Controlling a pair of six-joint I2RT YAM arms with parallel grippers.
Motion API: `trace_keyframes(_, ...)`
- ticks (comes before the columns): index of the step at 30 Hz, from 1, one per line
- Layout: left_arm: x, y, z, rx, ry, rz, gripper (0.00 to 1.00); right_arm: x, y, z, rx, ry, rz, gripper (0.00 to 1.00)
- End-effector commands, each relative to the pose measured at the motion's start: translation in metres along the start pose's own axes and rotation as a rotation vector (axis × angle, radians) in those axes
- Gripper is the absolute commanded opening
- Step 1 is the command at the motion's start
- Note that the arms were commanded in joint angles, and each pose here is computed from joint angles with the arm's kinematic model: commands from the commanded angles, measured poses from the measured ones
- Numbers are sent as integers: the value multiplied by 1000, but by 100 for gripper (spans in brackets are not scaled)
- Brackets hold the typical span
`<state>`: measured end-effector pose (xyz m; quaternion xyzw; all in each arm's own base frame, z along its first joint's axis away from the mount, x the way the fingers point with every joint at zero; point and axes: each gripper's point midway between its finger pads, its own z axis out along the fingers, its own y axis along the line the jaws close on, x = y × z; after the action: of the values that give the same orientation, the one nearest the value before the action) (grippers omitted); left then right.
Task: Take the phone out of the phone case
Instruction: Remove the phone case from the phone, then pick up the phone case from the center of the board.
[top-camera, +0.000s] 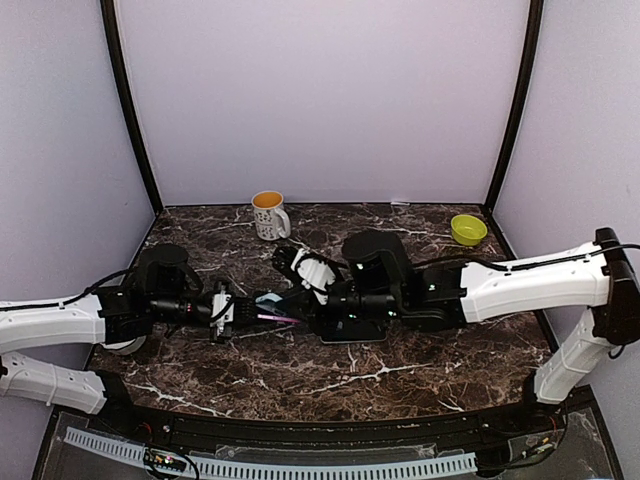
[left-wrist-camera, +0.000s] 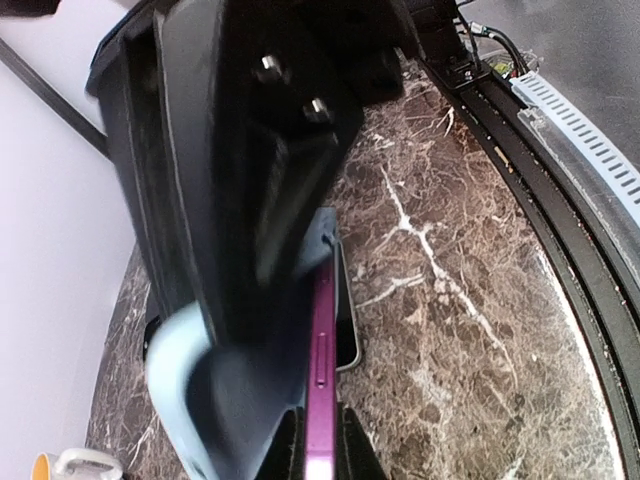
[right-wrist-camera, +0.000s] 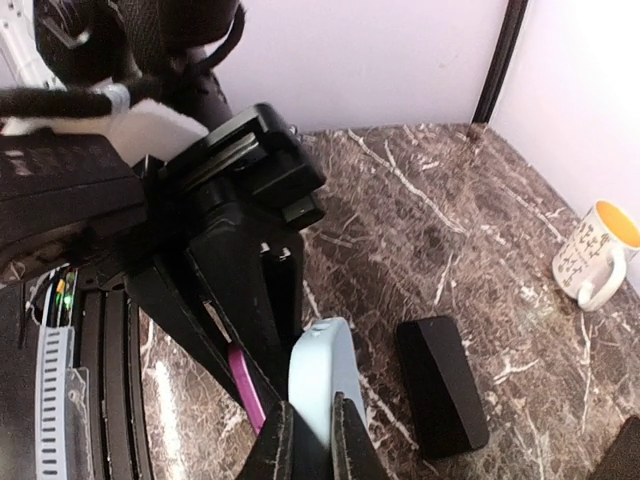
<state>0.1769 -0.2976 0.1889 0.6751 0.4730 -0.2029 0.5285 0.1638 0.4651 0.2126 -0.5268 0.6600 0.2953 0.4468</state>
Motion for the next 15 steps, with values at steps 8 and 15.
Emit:
trace_keyframes(8,-24,80,-68,-393,-2,195,0,112,-95,-117,389,343,180,0)
trace_keyframes(15,-22,84,-71,-420,6,191,0,76,-107,-128,425,216,232,0)
